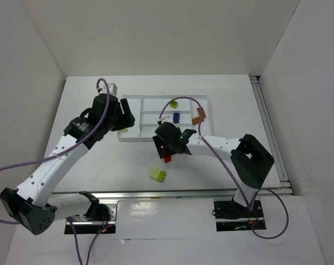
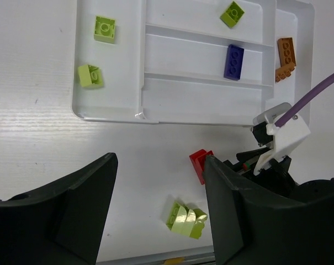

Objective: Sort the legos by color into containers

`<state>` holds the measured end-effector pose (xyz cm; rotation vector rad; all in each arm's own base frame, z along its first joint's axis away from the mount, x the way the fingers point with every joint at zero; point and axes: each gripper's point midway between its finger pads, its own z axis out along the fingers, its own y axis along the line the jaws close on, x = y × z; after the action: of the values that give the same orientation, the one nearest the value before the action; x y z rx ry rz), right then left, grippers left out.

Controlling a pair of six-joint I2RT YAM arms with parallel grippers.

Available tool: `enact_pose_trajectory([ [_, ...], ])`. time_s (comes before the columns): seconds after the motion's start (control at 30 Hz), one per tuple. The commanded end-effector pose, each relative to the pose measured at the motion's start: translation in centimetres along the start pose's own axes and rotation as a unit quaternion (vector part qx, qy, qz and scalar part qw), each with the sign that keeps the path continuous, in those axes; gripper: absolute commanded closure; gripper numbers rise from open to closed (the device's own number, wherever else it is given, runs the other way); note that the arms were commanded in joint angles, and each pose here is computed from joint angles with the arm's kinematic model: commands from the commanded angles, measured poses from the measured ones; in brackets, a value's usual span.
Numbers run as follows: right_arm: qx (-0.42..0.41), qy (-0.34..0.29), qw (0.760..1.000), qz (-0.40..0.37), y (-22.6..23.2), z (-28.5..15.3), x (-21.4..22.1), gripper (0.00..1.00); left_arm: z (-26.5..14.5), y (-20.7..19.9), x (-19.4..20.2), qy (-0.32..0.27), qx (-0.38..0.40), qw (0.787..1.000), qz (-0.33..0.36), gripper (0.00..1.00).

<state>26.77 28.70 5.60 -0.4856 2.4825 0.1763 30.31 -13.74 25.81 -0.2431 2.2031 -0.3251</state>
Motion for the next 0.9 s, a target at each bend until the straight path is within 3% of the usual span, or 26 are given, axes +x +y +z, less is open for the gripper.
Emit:
enact_pose_trajectory([
  [0.0, -0.038, -0.021, 0.999, -0.002, 1.8, 0.3, -2.0, 0.17, -0.4, -0.2, -1.6, -0.019, 0.001, 1.000, -0.004, 0.25],
  [0.2, -0.045, -0.011, 0.999, -0.004, 2.3, 1.3, -1.4, 0.20, -0.6, -0.6, -1.8, -0.017, 0.012, 1.000, 0.001, 0.25],
  [0.33, -0.041, -0.013, 0.999, -0.004, 2.3, 1.5, -1.7, 0.31, -0.5, -0.7, -1.5, -0.015, 0.016, 1.000, 0.005, 0.27],
  [0.5, -0.027, -0.037, 0.999, 0.007, 1.9, -0.1, -2.9, 0.73, -0.3, -0.7, -1.3, -0.009, 0.025, 1.000, 0.014, 0.27],
  [0.6, -0.053, -0.074, 0.996, 0.020, 2.4, -4.1, -5.0, 0.77, -0.2, -0.9, -1.1, -0.006, 0.066, 0.998, 0.021, 0.27],
  [0.7, -0.120, -0.131, 0.983, 0.043, 2.6, -10.0, -7.8, 0.77, -0.6, -3.1, -0.3, 0.007, 0.175, 0.984, 0.044, 0.25],
  [0.77, -0.148, -0.150, 0.976, 0.061, 0.9, -12.1, -8.9, 0.77, -2.2, -5.6, 0.9, 0.028, 0.269, 0.960, 0.069, 0.22],
  [0.8, -0.207, -0.165, 0.963, 0.055, 1.3, -14.9, -9.4, 0.77, -2.6, -6.6, 0.8, 0.023, 0.305, 0.949, 0.081, 0.22],
  [0.87, -0.255, -0.191, 0.946, 0.066, -0.3, -17.2, -10.9, 0.77, -5.0, -8.8, 2.3, 0.041, 0.402, 0.909, 0.100, 0.19],
])
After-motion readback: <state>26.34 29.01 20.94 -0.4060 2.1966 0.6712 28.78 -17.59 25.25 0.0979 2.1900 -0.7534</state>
